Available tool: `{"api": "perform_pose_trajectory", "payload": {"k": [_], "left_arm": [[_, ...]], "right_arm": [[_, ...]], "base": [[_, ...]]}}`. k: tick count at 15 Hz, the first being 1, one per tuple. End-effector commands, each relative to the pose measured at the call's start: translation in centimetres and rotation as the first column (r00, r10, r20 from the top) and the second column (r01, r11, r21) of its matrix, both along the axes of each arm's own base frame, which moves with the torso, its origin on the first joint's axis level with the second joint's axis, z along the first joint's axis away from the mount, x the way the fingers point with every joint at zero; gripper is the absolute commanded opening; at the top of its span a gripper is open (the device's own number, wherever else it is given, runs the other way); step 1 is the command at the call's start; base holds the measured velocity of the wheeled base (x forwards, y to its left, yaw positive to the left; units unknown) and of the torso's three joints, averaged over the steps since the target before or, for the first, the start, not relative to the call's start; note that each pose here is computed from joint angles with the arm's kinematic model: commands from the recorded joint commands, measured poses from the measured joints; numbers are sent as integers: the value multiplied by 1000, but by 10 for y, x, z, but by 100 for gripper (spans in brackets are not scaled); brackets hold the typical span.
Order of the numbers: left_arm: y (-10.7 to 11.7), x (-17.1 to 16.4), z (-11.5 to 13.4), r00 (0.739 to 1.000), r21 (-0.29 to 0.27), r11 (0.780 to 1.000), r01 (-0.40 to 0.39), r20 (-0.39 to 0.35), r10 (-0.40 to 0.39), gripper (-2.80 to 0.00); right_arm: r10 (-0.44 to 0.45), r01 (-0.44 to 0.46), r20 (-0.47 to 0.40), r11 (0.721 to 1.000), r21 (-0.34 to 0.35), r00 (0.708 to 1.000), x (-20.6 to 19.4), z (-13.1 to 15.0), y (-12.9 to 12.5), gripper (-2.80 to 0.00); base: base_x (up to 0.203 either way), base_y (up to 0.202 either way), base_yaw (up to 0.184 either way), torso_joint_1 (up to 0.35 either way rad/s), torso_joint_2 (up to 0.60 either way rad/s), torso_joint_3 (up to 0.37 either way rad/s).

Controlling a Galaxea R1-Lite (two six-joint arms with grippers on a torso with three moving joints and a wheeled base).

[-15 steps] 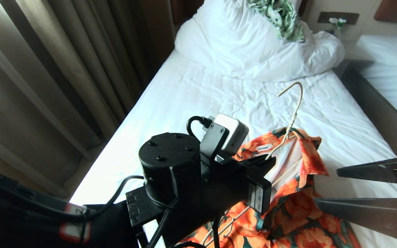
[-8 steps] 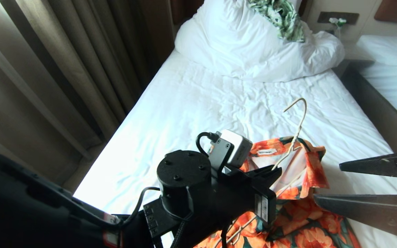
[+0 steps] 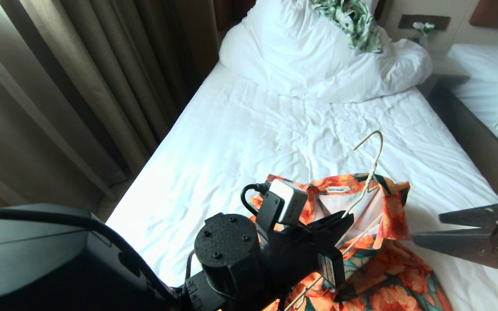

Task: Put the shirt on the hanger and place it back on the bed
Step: Hook the other side of the shirt onto the hanger

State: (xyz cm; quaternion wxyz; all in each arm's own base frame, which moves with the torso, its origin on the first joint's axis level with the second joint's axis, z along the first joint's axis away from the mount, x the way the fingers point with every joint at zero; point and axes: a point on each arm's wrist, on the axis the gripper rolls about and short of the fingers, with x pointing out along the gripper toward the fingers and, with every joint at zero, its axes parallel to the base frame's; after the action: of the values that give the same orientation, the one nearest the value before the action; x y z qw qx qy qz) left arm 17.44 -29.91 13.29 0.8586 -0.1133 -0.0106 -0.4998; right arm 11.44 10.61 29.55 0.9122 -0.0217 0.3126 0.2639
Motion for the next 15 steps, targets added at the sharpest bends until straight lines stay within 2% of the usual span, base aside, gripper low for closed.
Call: {"api": "perform_pose_trajectory", "payload": {"k": [1,2,4,7,10,15], "left_arm": [[1,-1,-3,1000,-13,1000,9,-4,-9,-280],[2,-2,-4,1000,-30,999,21,-6,-21,-280],[2,-1,-17,999,1,1000,28,-37,-28,-280],[1,0,-52,994,92,995,30,-110,-20,-280],[-1,1,-53,991,76,997,31,-135,-21,-280],[0,7,-59,990,92,996,17,-144,-3,-280]], "right_arm": [[-41,38,-56,998,-58,998,8,-8,0,-280],[-73,65,-79,993,-98,994,11,-13,-1,-280],[-111,96,-103,985,-145,988,17,-20,-1,-280],[-155,134,-122,977,-163,980,25,-26,-3,-280],[-174,148,-135,971,-186,975,26,-32,-5,-280],[-240,201,-163,954,-221,957,32,-43,-15,-280]], "base": [[0,0,0,0,0,0],[0,0,0,0,0,0],[0,0,0,0,0,0],[0,0,0,0,0,0],[0,0,0,0,0,0],[0,0,0,0,0,0]]}}
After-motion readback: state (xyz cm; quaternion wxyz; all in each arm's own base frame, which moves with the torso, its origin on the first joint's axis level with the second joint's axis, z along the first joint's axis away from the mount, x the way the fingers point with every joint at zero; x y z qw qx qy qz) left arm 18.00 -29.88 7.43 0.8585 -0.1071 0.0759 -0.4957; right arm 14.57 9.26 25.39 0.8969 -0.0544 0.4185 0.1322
